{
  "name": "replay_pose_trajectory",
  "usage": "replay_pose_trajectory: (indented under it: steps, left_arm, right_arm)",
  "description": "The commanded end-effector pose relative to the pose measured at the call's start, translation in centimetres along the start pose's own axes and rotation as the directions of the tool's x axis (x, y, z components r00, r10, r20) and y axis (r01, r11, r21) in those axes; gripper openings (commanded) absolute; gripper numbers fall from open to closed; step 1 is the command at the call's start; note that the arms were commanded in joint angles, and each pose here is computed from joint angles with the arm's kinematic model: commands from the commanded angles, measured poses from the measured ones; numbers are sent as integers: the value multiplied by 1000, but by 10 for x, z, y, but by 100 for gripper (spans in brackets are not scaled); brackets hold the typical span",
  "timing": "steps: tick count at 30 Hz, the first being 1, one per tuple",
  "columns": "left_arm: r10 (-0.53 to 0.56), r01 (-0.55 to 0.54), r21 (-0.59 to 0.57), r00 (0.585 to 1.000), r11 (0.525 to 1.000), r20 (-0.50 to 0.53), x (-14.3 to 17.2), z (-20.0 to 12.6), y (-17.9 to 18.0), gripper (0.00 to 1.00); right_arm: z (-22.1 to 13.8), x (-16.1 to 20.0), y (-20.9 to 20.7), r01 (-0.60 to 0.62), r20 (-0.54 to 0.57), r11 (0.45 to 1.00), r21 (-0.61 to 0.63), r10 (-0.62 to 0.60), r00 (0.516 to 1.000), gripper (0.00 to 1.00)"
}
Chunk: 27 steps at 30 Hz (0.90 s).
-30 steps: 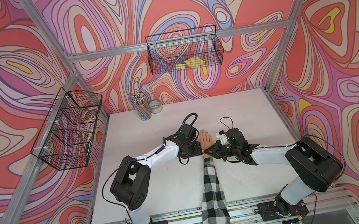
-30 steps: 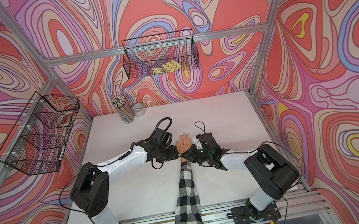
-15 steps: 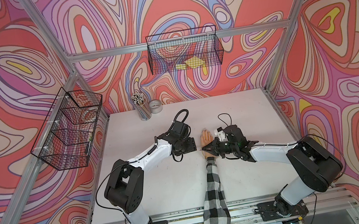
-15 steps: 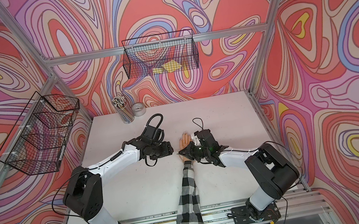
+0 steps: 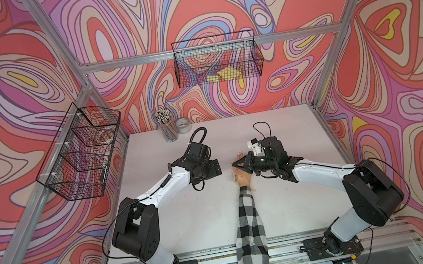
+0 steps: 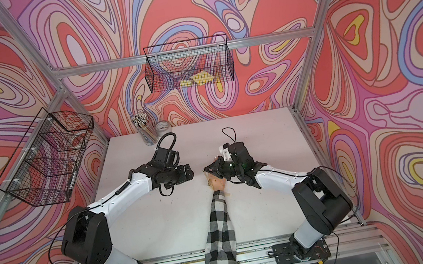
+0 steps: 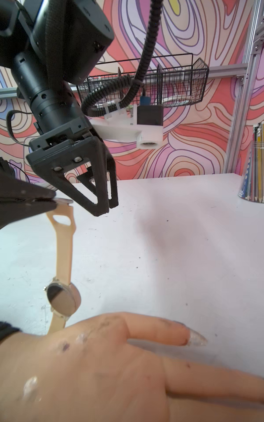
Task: Take off the watch
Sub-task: Take off the watch from the hand, then place the watch at the center of the board.
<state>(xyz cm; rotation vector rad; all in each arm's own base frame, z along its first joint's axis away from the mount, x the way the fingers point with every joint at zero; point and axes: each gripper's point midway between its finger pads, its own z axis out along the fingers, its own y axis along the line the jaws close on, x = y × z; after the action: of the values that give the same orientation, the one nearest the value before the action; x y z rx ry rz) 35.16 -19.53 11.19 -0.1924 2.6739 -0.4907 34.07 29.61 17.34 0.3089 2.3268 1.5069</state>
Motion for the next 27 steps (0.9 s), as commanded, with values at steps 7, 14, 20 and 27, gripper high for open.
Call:
replay_pose_trajectory:
  steps: [7, 14, 20, 27]
  left_arm:
    - [-28, 29, -55, 999, 998, 23, -4, -17, 30, 99]
    - [-41, 42, -56, 999, 998, 27, -3, -17, 34, 99]
    - [-52, 53, -48, 999, 997, 16, 0, -16, 33, 99]
    - [-51, 52, -57, 999, 997, 17, 2, -17, 36, 99]
  right_arm:
    - [15, -31, 53, 96, 17, 994, -59, -95, 995, 0]
    - [54, -66, 65, 117, 31, 990, -73, -115, 993, 0]
    - [87, -100, 76, 128, 71, 982, -136, -119, 990, 0]
    - [77, -134, 60, 100, 141, 978, -181, -75, 987, 0]
